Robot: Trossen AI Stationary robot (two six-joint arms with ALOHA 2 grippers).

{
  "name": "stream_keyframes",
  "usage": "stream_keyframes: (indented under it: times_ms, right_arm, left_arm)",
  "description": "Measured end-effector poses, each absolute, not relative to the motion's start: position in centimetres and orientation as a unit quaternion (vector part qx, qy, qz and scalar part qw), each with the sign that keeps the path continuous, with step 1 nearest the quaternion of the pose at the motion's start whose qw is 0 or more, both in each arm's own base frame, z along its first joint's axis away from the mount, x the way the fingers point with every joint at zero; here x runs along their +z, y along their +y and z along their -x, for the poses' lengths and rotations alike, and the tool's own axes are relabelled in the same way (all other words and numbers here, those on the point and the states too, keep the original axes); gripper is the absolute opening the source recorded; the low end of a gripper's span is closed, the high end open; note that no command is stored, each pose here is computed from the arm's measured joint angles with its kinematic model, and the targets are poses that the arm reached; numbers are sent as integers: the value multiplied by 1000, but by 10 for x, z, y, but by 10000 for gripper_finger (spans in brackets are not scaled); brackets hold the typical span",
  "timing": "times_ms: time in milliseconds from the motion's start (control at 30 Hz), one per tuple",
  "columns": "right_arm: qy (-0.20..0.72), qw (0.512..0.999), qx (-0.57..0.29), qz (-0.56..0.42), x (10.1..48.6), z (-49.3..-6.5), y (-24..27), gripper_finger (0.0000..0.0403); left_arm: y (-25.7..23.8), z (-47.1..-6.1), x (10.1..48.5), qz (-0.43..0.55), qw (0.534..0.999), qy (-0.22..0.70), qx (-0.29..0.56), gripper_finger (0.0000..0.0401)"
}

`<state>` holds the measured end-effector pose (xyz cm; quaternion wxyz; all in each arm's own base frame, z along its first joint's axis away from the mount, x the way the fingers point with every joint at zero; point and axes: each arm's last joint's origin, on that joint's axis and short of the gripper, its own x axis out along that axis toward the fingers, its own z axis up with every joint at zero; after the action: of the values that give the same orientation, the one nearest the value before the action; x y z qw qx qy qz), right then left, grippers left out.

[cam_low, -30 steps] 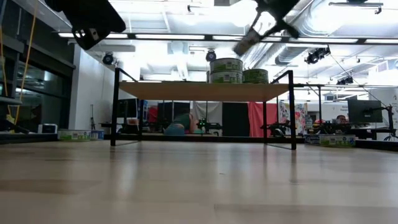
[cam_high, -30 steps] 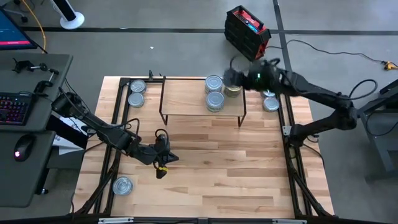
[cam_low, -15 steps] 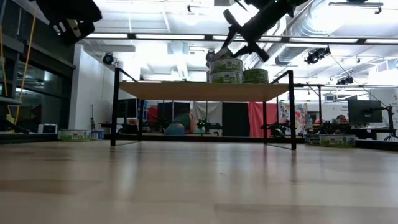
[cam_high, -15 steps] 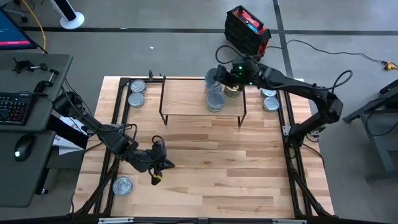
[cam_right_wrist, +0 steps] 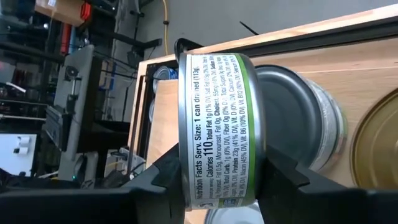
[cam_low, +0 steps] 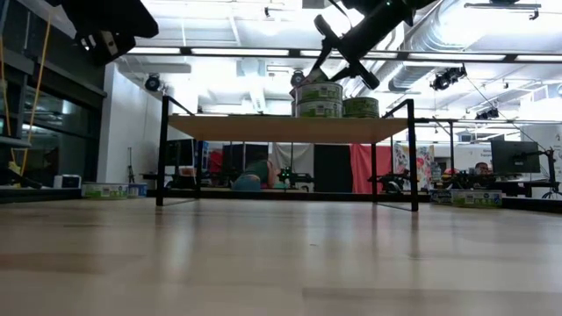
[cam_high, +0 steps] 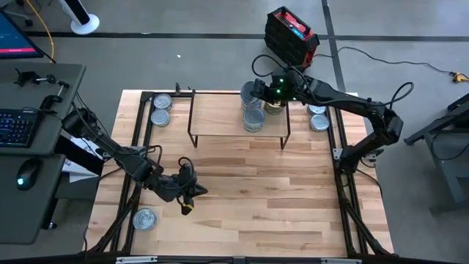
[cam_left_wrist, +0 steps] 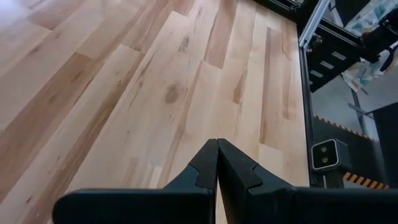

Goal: Stack canned seafood by type on shelf
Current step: Stack the light green tuna can on top of the other light green tuna can on the shelf

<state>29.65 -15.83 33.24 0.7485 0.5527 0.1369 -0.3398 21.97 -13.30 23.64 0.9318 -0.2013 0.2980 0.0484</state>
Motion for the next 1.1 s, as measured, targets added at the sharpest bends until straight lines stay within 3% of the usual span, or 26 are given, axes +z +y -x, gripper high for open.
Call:
stream_keyframes:
  times_ms: [333, 700, 1100]
  right_arm:
    - [143, 750, -330, -555, 332, -296, -159, 146]
    - [144, 727, -363, -564, 328, -294, -158, 268]
    - [142, 734, -388, -538, 327, -296, -152, 275]
  left_arm:
    - [-133, -220, 236, 194, 933, 298, 46, 1]
    - [-133, -220, 236, 191, 934, 298, 45, 1]
    - [-133, -220, 236, 191, 934, 298, 45, 1]
